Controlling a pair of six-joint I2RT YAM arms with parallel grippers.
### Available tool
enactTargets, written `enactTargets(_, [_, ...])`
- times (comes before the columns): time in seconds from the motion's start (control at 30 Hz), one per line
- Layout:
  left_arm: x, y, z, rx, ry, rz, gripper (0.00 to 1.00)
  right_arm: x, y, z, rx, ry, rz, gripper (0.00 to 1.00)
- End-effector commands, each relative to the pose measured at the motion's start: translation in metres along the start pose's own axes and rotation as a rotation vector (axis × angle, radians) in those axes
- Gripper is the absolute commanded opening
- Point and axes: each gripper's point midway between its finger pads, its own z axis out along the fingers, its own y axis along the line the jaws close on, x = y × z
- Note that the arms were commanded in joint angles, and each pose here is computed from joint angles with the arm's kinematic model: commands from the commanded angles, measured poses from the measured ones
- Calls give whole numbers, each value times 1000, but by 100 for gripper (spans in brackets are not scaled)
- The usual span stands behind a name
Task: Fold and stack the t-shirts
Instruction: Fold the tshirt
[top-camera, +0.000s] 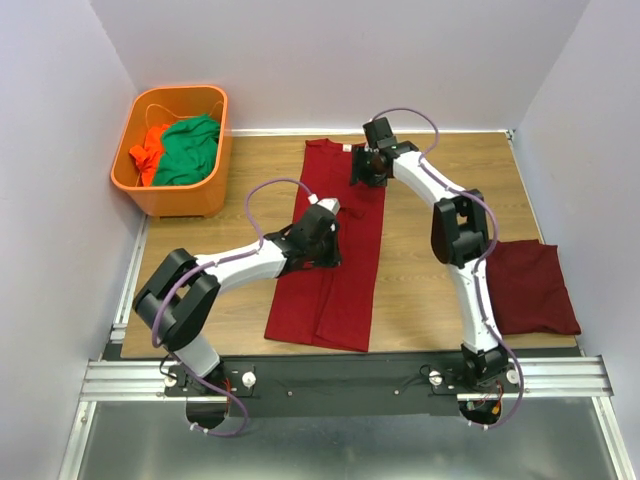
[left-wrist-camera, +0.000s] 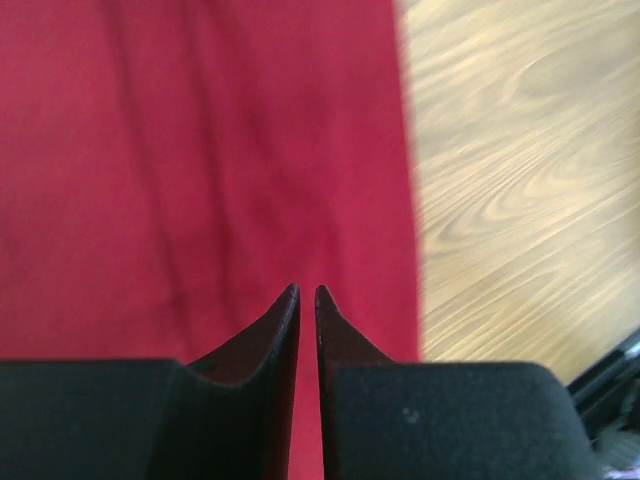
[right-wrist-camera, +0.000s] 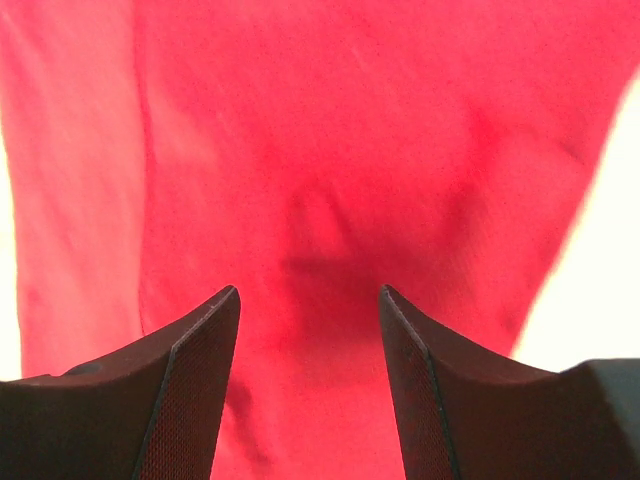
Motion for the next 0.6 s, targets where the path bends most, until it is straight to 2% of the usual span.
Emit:
enactTargets(0.0, [21,27,-11,-86,24,27,18,7,-9,-39,77,-26,29,65])
enactTargets(0.13, [33,35,-13,-98,44,31,18,29,-14,-37,96,-6,46,65])
enactTargets(0.3, [42,39,-10,-101,69,36,18,60,-31,-5,149,58,57,65])
enactTargets(0.57, [36,34,-6,-85,55,36,18,43,-47,34,211,19,25,64])
